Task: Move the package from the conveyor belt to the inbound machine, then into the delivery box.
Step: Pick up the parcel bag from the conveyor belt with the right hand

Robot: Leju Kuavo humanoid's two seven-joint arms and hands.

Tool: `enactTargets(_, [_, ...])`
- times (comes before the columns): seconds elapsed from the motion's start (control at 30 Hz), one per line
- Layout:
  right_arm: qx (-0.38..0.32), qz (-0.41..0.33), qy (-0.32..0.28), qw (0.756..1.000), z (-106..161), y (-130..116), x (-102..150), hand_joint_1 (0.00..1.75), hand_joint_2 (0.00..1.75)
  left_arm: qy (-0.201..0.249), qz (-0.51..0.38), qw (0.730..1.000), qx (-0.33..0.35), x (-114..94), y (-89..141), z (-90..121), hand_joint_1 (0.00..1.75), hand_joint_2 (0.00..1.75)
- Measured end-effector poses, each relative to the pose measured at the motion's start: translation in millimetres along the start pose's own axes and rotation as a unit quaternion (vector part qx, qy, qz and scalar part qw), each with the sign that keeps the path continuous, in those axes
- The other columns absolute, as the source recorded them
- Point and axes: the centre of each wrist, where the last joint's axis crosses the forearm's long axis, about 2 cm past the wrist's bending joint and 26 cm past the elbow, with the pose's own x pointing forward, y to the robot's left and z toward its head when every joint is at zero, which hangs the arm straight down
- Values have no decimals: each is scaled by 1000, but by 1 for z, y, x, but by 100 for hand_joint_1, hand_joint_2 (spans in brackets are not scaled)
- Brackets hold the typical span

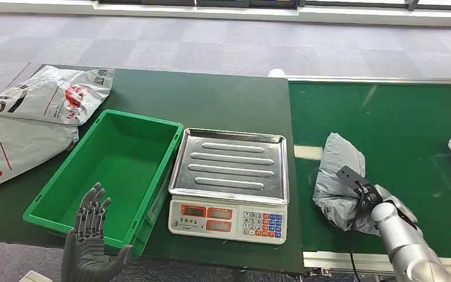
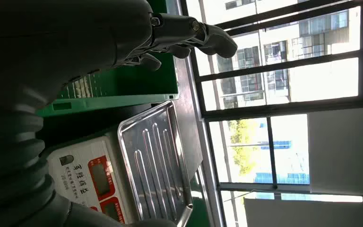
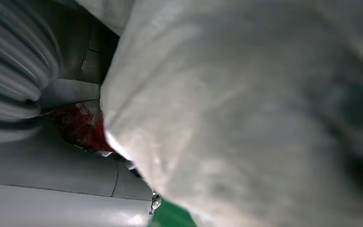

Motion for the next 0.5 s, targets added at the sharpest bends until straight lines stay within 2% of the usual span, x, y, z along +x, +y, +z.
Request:
enactTargets(0.17, [-39,-22,-25,999,0,-2,1,175,175,1,1,1000,3,2,0,3,0,175])
enactTargets(0.33, [-127,-78,-95,984,2,-12,10,175,175,-2,-2,1000,7,5,1,6,0,175])
enactTargets(0.4, [-206,-127,-159,957,6,-18,18,175,175,-5,-4,1000,9,6,1,7,0,175])
enactTargets(0.5, [-328,-201,-248,889,20,-27,32,175,175,-9,-7,1000,13,7,1,8,0,175])
